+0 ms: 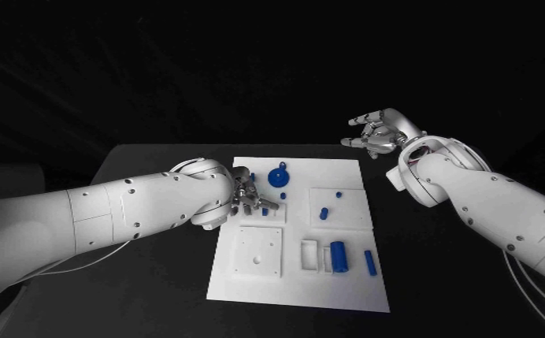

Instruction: Assemble the parts on the task board

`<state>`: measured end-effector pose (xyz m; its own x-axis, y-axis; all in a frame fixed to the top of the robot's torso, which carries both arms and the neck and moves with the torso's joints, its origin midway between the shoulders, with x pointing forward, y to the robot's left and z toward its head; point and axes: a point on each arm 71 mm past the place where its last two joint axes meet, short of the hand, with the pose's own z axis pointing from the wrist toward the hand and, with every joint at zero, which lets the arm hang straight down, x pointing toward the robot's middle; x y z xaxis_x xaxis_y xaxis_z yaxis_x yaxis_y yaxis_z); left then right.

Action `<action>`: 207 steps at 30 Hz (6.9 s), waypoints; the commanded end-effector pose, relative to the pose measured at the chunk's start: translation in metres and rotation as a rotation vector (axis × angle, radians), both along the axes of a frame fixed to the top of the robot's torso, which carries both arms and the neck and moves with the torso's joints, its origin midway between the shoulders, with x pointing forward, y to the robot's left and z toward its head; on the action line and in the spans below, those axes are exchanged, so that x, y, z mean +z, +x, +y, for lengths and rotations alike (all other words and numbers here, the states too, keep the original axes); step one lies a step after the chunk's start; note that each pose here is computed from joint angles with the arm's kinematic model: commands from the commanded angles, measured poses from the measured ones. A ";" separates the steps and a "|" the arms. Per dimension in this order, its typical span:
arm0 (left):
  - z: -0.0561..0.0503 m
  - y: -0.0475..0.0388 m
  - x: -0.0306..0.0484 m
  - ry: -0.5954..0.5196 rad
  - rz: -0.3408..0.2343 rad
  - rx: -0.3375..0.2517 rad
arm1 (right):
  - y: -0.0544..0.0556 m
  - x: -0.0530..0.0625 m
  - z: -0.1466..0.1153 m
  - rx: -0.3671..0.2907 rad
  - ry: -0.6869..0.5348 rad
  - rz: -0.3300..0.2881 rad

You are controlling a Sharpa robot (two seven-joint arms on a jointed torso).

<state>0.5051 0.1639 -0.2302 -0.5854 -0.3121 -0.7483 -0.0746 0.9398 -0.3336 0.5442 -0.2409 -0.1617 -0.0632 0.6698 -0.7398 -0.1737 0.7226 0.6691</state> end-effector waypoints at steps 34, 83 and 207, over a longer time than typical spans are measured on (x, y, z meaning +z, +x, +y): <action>0.043 0.0984 0.0708 0.001 -0.020 0.106 | 0.000 0.000 0.005 0.009 0.027 -0.002; 0.046 0.0970 0.0450 0.078 0.189 0.050 | 0.001 0.003 0.012 0.017 -0.005 -0.028; 0.014 -0.0124 0.0067 -0.055 -0.083 0.035 | 0.001 -0.005 0.000 0.001 0.006 0.012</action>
